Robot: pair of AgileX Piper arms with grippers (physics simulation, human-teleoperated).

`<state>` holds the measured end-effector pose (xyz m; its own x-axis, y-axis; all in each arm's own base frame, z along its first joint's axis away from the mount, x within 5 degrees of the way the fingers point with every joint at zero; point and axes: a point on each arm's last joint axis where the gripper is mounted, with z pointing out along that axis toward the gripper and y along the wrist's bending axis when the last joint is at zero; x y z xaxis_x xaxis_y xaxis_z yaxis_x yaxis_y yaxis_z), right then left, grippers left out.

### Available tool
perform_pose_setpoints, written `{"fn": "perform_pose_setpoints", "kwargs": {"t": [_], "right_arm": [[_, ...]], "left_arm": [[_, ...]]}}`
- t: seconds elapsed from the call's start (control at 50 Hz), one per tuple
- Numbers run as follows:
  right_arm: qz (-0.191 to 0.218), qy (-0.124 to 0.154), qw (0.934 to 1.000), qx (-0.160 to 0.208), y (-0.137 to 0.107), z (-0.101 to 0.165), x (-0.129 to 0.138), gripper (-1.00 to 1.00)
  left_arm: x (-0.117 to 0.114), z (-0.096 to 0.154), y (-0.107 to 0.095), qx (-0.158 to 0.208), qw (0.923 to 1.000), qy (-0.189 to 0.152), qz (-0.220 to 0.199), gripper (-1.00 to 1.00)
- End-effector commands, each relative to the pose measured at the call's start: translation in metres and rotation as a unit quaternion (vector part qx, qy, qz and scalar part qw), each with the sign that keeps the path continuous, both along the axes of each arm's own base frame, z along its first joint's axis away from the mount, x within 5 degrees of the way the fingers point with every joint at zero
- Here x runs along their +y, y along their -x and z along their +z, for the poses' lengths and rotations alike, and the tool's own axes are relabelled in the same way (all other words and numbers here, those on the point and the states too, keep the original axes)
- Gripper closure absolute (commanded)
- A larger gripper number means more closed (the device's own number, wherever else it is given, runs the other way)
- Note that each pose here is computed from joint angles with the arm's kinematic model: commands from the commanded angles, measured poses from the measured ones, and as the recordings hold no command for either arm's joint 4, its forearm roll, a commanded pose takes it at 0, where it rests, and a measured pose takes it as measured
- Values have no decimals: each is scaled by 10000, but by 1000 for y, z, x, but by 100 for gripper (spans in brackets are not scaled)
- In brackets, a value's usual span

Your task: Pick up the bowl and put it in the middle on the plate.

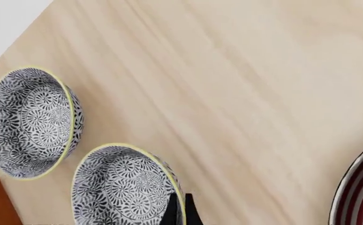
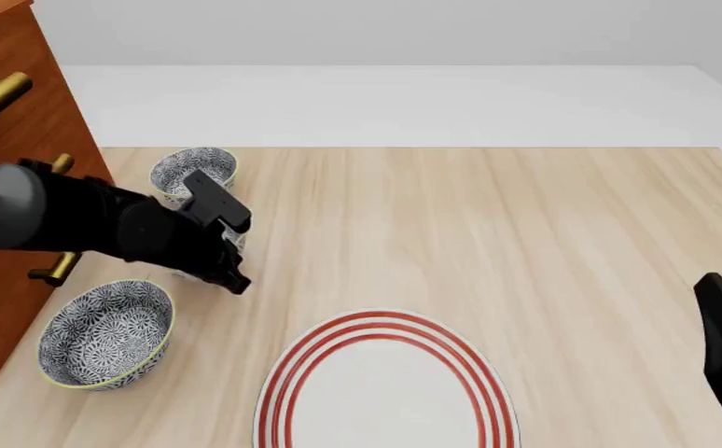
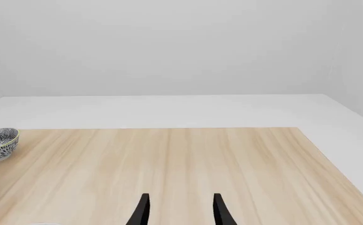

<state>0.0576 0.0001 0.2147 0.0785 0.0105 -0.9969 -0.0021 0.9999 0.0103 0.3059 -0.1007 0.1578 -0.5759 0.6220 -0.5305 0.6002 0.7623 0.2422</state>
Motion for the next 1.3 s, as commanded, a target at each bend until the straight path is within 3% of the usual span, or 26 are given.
{"fn": "perform_pose_setpoints", "kwargs": {"t": [0.02, 0.32, 0.6, 0.94, 1.12, 1.2, 1.3], "right_arm": [[0, -1, 10000, 1, 0, 0, 0, -100], [0, -2, 10000, 3, 0, 0, 0, -100], [0, -5, 10000, 5, 0, 0, 0, -100], [0, 4, 10000, -2, 0, 0, 0, -100], [0, -1, 10000, 2, 0, 0, 0, -100], [0, -2, 10000, 3, 0, 0, 0, -100], [1, -1, 10000, 2, 0, 0, 0, -100]], "left_arm": [[2, 12, 3, -45, 10000, 49, 30, 100], [0, 25, 14, -144, 9998, 95, -45, 100], [-17, 38, 30, -222, 9990, 203, -316, 100], [-62, 67, 55, -272, 9941, 437, -959, 100], [-79, 83, 72, -356, 9888, 493, -1365, 100], [-96, 96, 87, -299, 9856, 722, -1502, 100], [-100, 99, 96, -344, 9818, 670, -1745, 100]]}}
